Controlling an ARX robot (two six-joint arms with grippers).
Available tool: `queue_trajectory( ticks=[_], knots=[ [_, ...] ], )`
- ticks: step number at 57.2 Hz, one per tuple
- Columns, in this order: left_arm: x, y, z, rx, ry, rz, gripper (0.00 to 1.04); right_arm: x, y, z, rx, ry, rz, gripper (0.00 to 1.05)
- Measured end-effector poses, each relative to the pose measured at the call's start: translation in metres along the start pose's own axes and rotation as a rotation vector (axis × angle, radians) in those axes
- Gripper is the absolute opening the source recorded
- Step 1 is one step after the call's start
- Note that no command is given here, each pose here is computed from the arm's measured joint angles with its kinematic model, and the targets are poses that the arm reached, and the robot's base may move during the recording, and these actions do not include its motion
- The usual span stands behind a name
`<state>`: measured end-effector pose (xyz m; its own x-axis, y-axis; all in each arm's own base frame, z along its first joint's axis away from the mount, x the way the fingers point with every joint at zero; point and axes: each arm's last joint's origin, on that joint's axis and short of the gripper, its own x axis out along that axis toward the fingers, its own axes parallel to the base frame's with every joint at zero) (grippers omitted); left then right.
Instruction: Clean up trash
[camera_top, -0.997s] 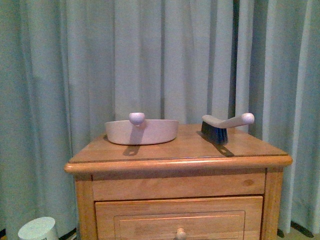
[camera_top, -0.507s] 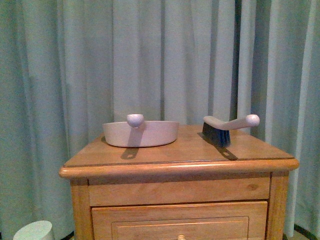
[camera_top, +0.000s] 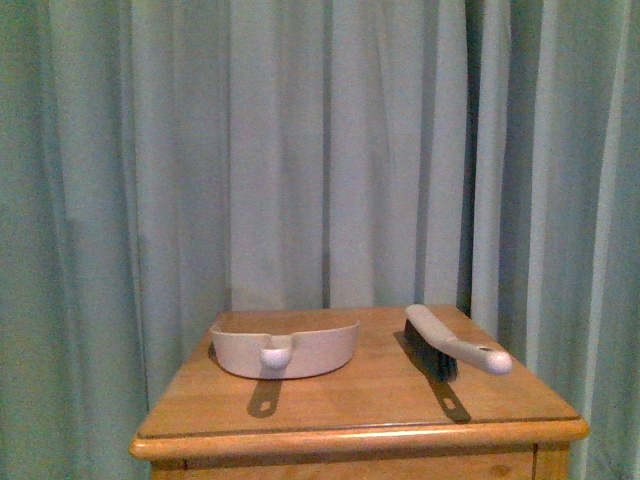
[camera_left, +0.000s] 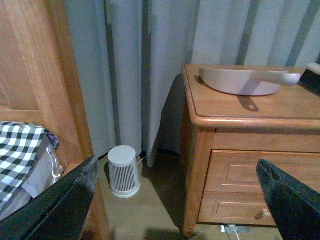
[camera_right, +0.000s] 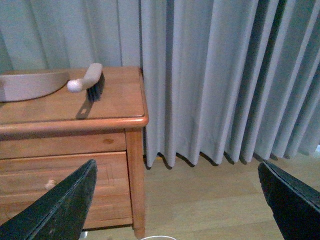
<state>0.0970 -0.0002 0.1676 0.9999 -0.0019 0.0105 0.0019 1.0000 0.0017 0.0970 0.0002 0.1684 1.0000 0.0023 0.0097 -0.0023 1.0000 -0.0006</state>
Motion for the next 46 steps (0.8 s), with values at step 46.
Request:
queue_trajectory(
  ticks=[46],
  knots=[
    [0.21, -0.059, 0.155, -0.087, 0.389, -0.007, 0.97, 0.0, 0.0, 0.0, 0.0, 0.0, 0.0, 0.97]
  ],
)
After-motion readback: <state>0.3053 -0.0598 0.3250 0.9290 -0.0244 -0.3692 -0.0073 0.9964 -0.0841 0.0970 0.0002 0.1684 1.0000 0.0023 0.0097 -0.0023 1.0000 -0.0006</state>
